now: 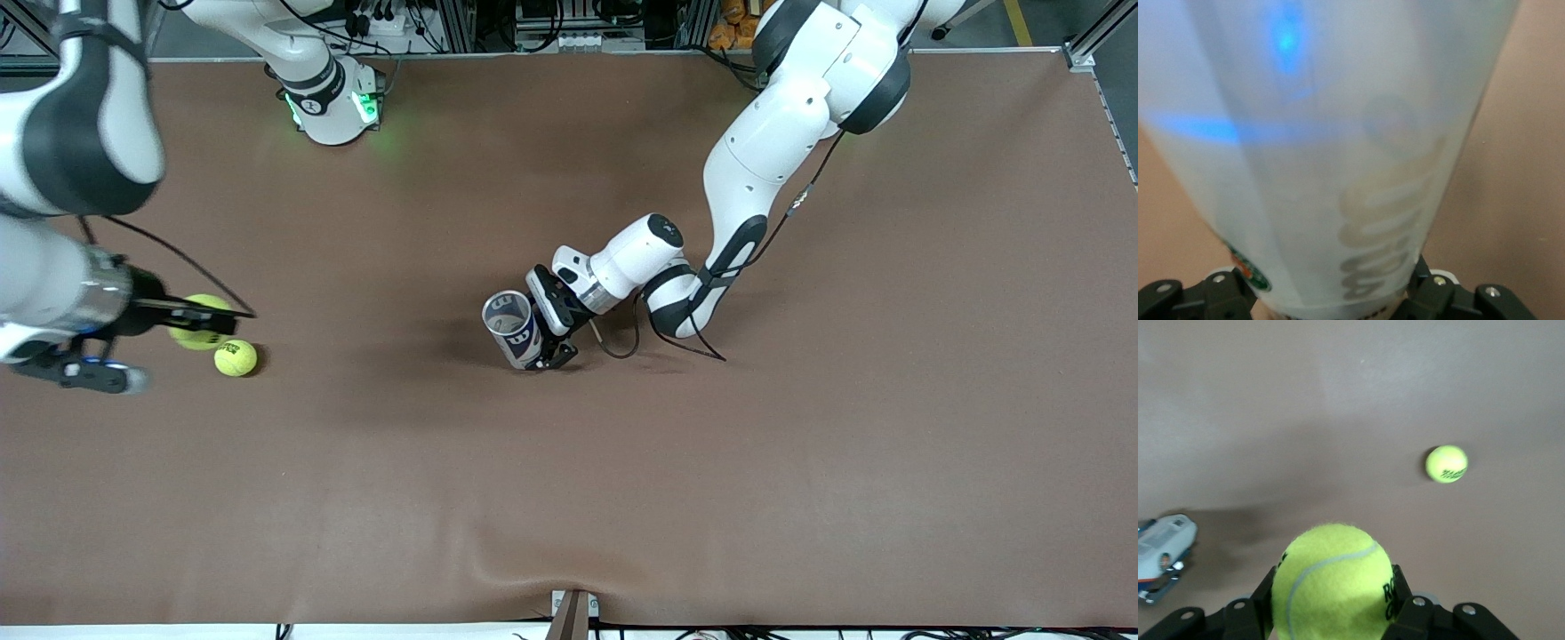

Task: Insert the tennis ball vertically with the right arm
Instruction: 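Carry the held tennis ball with the right gripper toward the can opening, then lower the tennis ball into the can opening with the right gripper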

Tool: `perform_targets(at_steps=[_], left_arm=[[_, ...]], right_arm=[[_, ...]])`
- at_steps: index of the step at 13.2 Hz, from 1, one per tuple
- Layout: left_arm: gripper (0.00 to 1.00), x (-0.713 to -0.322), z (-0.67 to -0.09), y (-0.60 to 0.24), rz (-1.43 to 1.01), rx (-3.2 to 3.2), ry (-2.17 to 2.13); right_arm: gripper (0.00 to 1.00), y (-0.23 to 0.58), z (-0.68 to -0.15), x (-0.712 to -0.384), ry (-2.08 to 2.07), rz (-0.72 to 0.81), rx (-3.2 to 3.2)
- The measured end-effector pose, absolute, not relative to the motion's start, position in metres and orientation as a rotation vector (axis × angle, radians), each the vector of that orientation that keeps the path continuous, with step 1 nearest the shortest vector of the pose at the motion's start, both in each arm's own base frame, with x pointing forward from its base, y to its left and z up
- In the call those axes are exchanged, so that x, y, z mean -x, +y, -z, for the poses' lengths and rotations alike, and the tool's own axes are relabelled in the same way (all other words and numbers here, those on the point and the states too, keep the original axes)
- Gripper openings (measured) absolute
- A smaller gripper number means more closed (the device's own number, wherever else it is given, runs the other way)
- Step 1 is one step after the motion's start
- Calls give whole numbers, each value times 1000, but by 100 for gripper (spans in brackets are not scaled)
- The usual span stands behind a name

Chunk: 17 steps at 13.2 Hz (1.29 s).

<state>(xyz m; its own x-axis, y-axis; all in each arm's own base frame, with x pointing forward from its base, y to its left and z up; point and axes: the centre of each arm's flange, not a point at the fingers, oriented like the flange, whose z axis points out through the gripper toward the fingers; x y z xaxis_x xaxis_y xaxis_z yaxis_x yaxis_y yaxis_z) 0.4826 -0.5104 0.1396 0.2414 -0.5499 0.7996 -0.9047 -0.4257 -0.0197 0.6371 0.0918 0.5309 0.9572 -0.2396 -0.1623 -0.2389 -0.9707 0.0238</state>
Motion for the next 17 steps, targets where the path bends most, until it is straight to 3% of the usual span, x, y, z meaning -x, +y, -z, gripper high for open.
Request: perform_targets(at_steps=[9,17], left_arm=[[88,-481,-133,-508,-1050,-2061,-1318],[88,-480,-133,-508,-1049,-2062,-1318]], right_arm=[[67,285,-483,-612,-596,207,-3071],[67,378,-446,-578,-722,205,-3033]])
